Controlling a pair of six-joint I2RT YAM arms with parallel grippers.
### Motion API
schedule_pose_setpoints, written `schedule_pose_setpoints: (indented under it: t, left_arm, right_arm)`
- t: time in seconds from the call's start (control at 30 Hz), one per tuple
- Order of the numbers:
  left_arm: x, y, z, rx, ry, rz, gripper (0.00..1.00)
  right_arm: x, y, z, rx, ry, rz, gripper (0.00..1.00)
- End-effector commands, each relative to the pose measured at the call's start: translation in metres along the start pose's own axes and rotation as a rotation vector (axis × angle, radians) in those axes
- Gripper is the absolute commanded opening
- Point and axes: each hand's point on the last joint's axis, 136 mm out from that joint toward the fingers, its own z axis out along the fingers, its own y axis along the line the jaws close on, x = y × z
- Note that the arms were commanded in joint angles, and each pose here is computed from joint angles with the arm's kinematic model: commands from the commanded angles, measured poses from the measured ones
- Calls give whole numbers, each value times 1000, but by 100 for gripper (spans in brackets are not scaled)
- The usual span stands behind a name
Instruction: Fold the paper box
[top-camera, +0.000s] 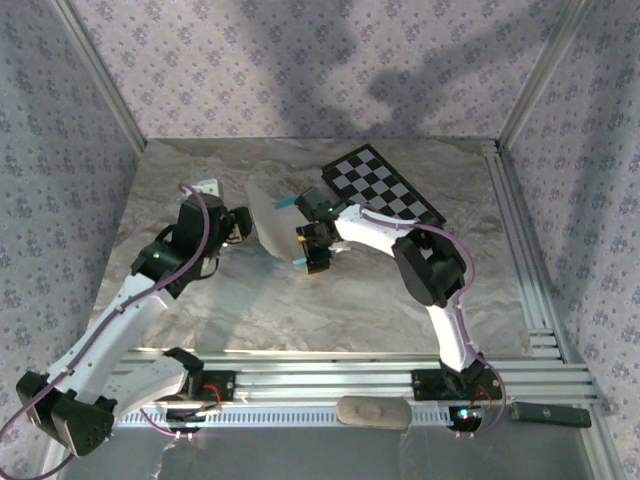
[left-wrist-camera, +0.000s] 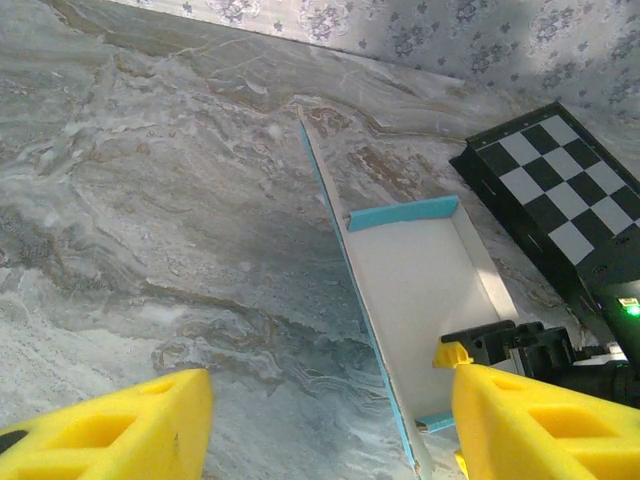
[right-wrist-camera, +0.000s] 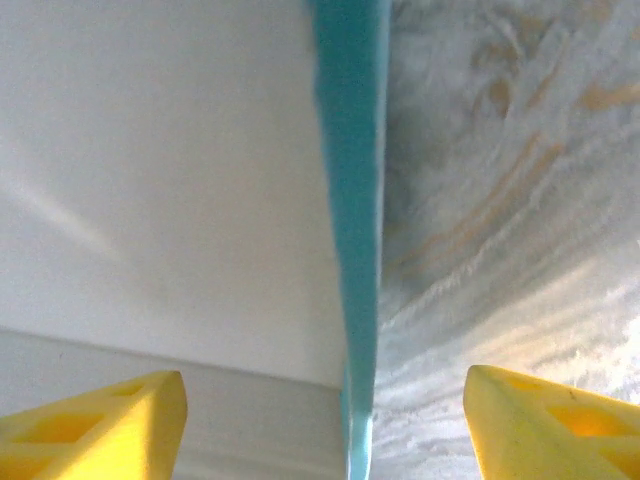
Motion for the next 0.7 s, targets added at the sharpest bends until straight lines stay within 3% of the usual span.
schedule_pose_setpoints:
  t: [0.0, 0.2, 0.27, 0.37, 0.43, 0.5, 0.57, 0.67]
  left_arm:
    - [-11, -12, -12, 52, -5, 2, 65]
    - [-9, -13, -17, 61, 22, -11, 65]
    - [-6, -16, -18, 78, 41, -11, 65]
    - [0, -22, -23, 119, 80, -9, 64]
    - [2, -27, -29, 153, 94, -11, 63]
    - [14, -28, -37, 173, 128, -4, 63]
    - [24, -30, -40, 190, 140, 5, 63]
    - [39, -30, -41, 203, 160, 9, 61]
  right_arm:
    - [7, 11, -50, -85, -69, -64, 77]
    - [-7, 31, -123, -246, -276, -322, 76]
    - [-16, 50, -145, -302, -373, -537, 74]
    - [-11, 87, -165, -368, -483, -1084, 69]
    - [-14, 86, -158, -281, -522, -1377, 65]
    - [-33, 75, -138, -114, -512, -1550, 59]
    - [-51, 67, -117, -12, -456, -1619, 57]
    - [-80, 68, -90, 39, -363, -1586, 52]
